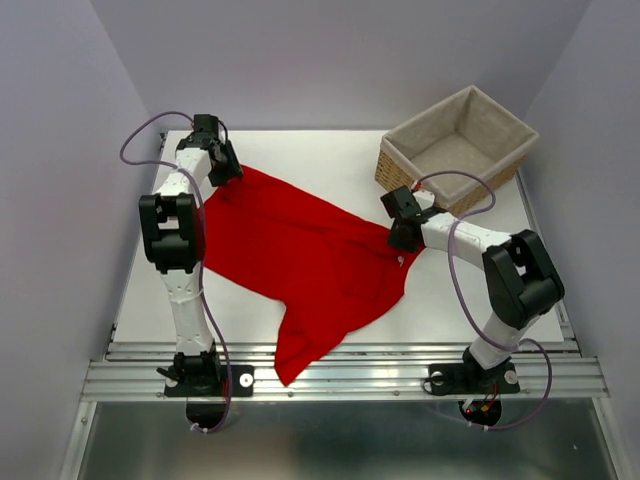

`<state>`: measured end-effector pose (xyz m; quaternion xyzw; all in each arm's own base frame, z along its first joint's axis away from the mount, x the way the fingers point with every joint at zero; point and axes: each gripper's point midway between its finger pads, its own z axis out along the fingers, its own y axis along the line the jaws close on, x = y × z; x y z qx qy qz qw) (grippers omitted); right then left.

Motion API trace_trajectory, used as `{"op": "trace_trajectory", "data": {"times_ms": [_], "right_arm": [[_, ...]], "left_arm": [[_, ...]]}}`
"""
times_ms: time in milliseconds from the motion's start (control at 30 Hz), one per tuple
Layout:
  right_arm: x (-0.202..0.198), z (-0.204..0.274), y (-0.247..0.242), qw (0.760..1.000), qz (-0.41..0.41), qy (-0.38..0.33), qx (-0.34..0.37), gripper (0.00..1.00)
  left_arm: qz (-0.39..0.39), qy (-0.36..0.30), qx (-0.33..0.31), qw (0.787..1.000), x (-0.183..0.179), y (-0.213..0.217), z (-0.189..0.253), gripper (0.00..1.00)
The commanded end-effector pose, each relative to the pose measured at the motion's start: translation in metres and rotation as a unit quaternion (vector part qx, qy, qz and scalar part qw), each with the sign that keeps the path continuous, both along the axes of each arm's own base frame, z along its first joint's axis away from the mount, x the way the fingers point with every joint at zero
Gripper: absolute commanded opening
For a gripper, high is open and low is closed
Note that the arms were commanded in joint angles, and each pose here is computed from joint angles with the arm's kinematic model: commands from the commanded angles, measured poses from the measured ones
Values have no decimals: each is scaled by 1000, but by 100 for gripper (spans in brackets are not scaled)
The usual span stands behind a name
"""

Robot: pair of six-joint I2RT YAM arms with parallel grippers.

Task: Roll the t-shirts
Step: Fold the T-shirt at the center of the board.

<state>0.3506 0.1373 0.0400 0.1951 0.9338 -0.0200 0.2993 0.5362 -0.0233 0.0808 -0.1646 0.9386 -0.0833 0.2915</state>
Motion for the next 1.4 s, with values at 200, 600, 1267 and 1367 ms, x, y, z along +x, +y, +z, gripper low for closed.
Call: {"op": "trace_trajectory", "data": {"times_ms": [200,600,1267,1367], "right_arm": [[13,52,12,998,30,-53,32,40],[4,51,13,997,36,-49,44,42],[-4,53,12,997,41,-49,50,43],[-7,56,12,996,50,-51,53,43]], "left_arm": [[93,-60,-52,992,-6,45,55,55],[167,-50,-144,974,-25,45,24,71],[257,-75,-204,942,-14,49,13,46],[247,-82,-189,947,-8,53,19,40]]}}
